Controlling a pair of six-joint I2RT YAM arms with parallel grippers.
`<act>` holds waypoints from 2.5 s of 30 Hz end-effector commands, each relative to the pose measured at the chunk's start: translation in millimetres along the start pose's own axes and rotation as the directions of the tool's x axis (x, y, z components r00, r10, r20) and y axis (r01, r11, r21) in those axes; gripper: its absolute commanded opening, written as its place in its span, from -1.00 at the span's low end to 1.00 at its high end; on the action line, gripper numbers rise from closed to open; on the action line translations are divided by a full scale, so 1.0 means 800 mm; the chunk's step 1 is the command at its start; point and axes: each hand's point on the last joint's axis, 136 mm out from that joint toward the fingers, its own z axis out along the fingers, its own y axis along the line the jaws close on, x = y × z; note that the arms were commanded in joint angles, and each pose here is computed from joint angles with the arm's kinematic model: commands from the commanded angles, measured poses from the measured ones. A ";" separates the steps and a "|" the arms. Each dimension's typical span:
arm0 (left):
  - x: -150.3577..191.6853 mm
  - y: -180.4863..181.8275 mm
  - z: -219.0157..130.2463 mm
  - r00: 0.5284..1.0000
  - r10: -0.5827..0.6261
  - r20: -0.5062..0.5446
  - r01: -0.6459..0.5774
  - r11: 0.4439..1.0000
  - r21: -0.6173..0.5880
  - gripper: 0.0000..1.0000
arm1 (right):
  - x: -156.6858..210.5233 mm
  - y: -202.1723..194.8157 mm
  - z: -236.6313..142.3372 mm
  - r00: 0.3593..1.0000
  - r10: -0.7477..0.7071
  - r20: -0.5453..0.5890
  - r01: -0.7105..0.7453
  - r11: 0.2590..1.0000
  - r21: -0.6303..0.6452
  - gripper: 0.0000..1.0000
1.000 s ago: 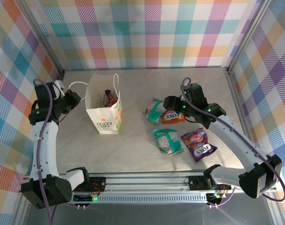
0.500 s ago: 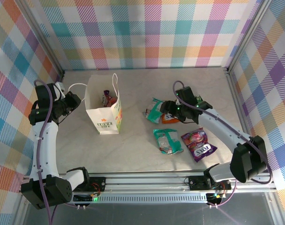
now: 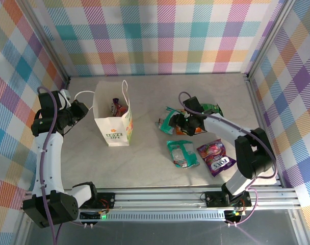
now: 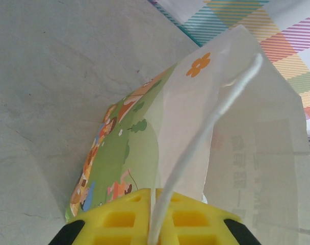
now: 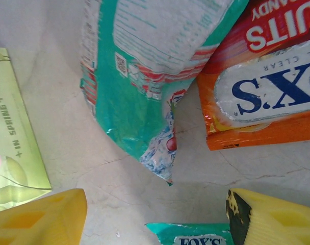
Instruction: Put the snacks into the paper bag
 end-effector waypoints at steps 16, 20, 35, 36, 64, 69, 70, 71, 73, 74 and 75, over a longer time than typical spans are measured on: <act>0.005 0.013 -0.005 1.000 0.018 -0.001 -0.018 0.999 -0.041 -0.76 | -0.030 0.024 0.051 0.999 0.010 -0.033 -0.011 0.999 -0.033 0.44; 0.005 0.014 -0.005 1.000 0.020 -0.001 -0.020 0.999 -0.045 -0.76 | -0.034 0.022 0.063 0.999 0.018 -0.045 -0.018 1.000 -0.015 0.44; 0.003 0.014 0.000 1.000 0.014 -0.005 -0.014 0.999 -0.039 -0.76 | -0.034 0.009 0.087 0.996 0.035 -0.084 -0.031 0.998 0.049 -0.11; 0.003 0.014 0.001 1.000 0.013 -0.006 -0.013 0.999 -0.039 -0.76 | -0.034 0.009 0.087 0.996 0.030 -0.086 -0.025 0.998 0.052 -0.20; 0.000 0.014 0.005 1.000 0.007 -0.005 -0.007 0.999 -0.034 -0.76 | -0.038 0.048 0.024 0.984 -0.181 0.003 0.179 0.979 0.100 -0.96; 0.000 0.012 0.005 1.000 0.000 -0.005 0.000 1.000 -0.027 -0.76 | -0.038 0.055 0.007 0.980 -0.201 0.017 0.199 0.976 0.084 -0.97; 0.000 0.012 0.004 1.000 -0.002 -0.004 0.002 1.000 -0.027 -0.76 | -0.038 0.056 0.004 0.979 -0.205 0.021 0.202 0.976 0.082 -0.97; -0.001 0.011 0.003 1.000 0.000 -0.001 0.000 1.000 -0.025 -0.76 | -0.039 0.058 0.000 0.977 -0.212 0.026 0.210 0.974 0.080 -0.97; -0.002 0.010 0.002 1.000 -0.003 0.003 0.003 1.000 -0.023 -0.76 | -0.040 0.060 -0.009 0.974 -0.225 0.038 0.222 0.972 0.077 -0.98; -0.002 0.009 0.001 1.000 -0.003 0.005 0.003 1.000 -0.020 -0.76 | -0.040 0.062 -0.014 0.971 -0.233 0.044 0.230 0.970 0.075 -0.98; -0.003 0.008 0.001 1.000 -0.004 0.008 0.004 1.000 -0.018 -0.76 | -0.040 0.064 -0.018 0.969 -0.243 0.050 0.239 0.968 0.074 -0.98</act>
